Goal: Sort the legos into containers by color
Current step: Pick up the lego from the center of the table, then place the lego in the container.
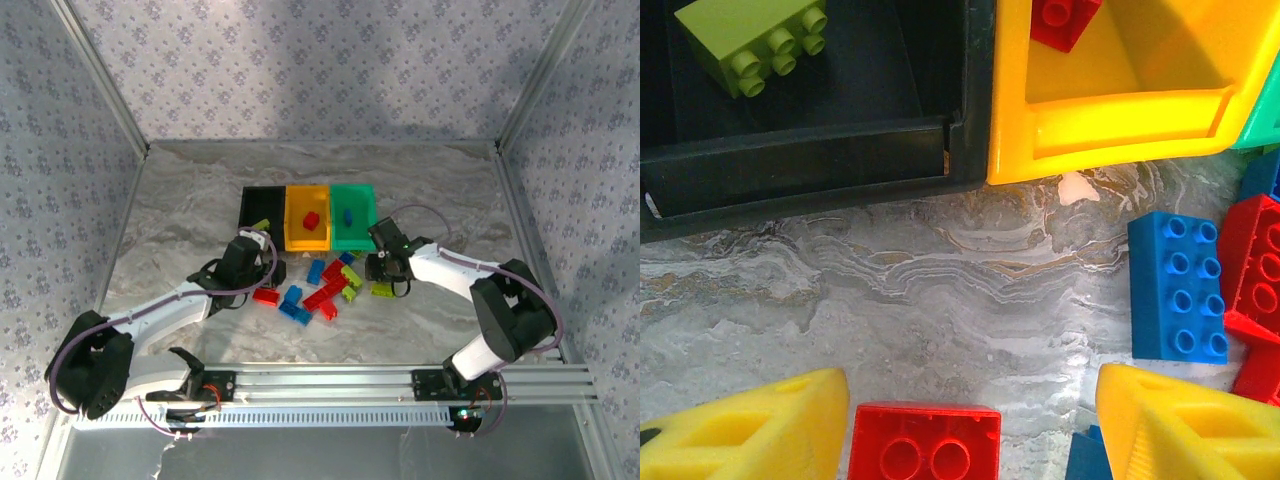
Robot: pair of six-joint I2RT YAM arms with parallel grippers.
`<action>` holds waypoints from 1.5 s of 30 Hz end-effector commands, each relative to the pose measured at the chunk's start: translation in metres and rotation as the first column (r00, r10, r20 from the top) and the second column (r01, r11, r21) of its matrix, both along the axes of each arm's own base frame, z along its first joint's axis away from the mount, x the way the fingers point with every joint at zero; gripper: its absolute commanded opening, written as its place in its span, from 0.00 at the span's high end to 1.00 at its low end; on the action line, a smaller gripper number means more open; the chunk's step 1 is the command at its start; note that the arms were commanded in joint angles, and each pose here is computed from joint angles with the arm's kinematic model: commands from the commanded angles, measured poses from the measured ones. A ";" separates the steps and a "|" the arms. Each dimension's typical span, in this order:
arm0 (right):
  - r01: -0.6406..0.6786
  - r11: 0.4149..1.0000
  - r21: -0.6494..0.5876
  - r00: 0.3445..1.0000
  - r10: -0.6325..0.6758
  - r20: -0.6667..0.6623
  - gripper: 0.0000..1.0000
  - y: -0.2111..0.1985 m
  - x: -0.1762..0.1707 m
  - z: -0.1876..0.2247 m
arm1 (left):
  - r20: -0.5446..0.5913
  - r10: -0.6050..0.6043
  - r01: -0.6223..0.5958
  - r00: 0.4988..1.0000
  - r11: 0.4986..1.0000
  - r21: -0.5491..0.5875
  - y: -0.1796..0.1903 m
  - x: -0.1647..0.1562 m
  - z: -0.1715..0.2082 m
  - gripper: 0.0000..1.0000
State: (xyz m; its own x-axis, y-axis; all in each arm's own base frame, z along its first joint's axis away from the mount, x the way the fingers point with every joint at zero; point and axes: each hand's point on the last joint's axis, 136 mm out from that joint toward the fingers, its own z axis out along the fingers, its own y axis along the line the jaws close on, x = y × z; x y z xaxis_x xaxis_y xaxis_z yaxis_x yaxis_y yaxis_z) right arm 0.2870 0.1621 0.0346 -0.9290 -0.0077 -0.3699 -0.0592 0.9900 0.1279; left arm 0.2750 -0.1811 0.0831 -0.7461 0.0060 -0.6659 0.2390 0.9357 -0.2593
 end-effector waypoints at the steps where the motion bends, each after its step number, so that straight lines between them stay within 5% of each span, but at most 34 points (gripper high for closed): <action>1: -0.005 1.000 -0.006 1.000 0.005 0.017 0.60 0.005 0.006 0.006 | 0.020 0.000 0.000 1.000 1.000 -0.014 -0.002 0.005 0.008 0.34; 12: -0.056 0.998 0.035 0.990 0.051 0.129 0.64 0.029 0.021 0.068 | 0.013 -0.001 0.001 1.000 1.000 -0.017 -0.004 0.006 0.007 0.34; 21: -0.094 0.994 0.053 0.969 0.079 0.234 0.63 0.065 0.085 0.104 | -0.010 0.031 -0.031 0.999 0.999 -0.010 0.005 0.010 0.002 0.34; 27: -0.076 0.995 0.066 0.972 0.059 0.226 0.48 0.071 0.111 0.093 | -0.031 0.071 -0.071 0.997 0.997 -0.027 0.018 0.013 0.000 0.35; 34: -0.100 0.990 0.100 0.975 0.078 0.208 0.46 0.069 0.077 0.094 | -0.004 0.109 -0.109 0.994 0.993 -0.040 0.030 0.013 0.008 0.35; 45: -0.046 0.999 0.021 0.998 0.045 0.043 0.41 0.003 -0.038 0.047 | -0.006 0.119 -0.119 0.993 0.990 -0.072 0.029 0.013 0.008 0.35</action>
